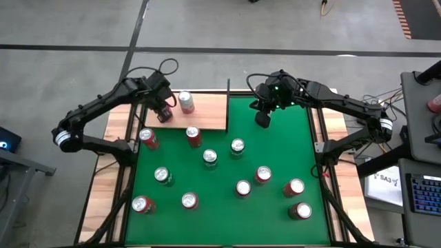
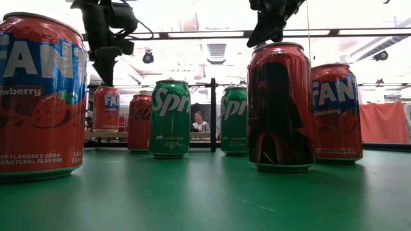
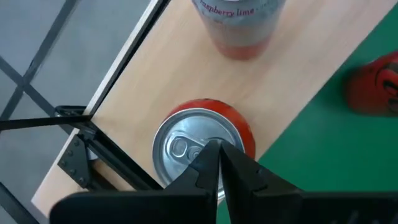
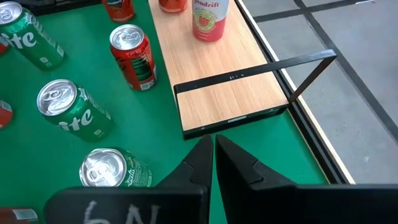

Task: Place canned beverage on shelf
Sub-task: Put the red soda can on the shelf

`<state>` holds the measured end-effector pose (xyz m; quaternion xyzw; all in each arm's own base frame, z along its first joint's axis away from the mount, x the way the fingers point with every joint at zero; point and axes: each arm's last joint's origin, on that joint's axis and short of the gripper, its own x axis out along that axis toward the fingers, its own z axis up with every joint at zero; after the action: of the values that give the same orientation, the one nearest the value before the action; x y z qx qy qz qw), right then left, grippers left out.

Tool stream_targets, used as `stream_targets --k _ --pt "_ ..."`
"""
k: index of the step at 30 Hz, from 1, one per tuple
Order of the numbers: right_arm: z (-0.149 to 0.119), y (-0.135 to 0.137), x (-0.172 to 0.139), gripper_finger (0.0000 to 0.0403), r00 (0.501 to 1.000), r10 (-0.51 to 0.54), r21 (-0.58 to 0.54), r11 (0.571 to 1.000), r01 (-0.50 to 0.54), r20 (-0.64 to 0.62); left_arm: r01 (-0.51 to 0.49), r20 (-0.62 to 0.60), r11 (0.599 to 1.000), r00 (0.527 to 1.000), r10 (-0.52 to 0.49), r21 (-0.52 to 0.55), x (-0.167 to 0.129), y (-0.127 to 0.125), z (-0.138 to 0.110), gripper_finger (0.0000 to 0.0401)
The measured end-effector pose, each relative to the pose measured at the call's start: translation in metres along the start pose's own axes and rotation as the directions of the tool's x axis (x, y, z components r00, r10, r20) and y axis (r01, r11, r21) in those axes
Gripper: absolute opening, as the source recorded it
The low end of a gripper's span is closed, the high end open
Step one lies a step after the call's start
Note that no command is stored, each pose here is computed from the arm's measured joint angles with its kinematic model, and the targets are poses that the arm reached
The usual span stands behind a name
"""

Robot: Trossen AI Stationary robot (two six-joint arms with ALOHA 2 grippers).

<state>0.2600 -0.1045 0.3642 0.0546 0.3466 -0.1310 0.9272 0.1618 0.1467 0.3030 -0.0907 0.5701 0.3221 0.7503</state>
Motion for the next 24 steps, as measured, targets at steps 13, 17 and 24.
stream_targets --k 13,17,24 --pt "0.0 0.0 0.0 0.0009 1.0 0.0 0.003 1.0 0.0 -0.001 0.007 -0.046 0.996 0.999 -0.003 0.094 -0.01 0.0 -0.015 0.0" --pt "0.0 0.0 0.0 0.0009 1.0 0.0 0.013 1.0 0.0 0.0 -0.006 0.019 0.999 1.0 0.005 0.053 -0.01 0.001 -0.009 0.0" --pt "0.0 0.0 0.0 0.0009 1.0 0.0 0.013 1.0 0.0 -0.001 -0.007 0.024 0.999 1.0 0.006 0.034 -0.004 0.0 -0.004 0.0"
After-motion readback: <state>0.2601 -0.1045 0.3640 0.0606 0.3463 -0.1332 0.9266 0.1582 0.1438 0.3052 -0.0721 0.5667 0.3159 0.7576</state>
